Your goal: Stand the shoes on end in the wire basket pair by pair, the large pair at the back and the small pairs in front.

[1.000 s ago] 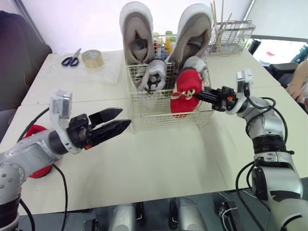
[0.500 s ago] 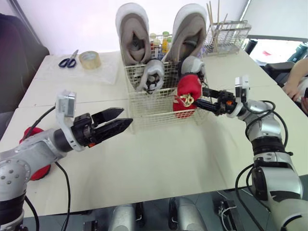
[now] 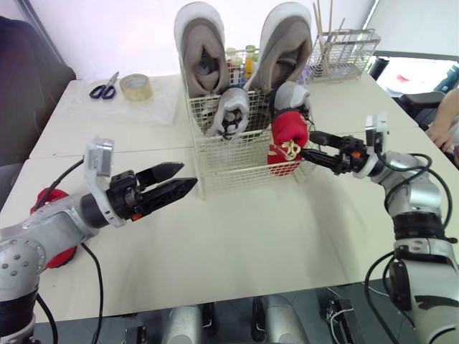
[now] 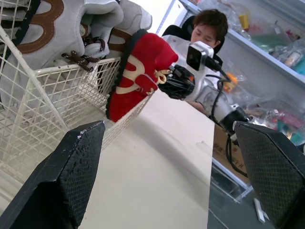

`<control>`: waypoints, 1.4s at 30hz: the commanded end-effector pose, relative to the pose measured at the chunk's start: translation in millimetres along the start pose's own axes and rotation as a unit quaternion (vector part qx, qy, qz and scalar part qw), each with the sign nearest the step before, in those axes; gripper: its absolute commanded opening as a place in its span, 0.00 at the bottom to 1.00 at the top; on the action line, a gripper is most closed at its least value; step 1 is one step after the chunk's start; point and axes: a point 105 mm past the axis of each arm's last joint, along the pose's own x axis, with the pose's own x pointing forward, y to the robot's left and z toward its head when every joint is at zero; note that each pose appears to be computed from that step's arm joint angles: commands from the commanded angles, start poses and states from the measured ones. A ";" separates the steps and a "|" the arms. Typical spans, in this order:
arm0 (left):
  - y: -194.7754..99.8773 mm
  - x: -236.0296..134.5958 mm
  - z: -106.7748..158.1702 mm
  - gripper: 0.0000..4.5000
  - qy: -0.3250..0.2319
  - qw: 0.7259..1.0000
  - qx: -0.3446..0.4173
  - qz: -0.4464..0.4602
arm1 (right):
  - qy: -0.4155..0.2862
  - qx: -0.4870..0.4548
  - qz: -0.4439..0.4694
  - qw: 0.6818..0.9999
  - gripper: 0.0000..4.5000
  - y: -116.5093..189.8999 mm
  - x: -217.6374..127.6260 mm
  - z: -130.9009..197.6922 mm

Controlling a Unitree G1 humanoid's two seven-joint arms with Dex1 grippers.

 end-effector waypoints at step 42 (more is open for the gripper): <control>58.8 -328.6 -21.6 1.00 -0.002 0.871 -0.176 0.458 | 0.168 -0.116 0.388 0.899 0.99 155.9 74.2 62.1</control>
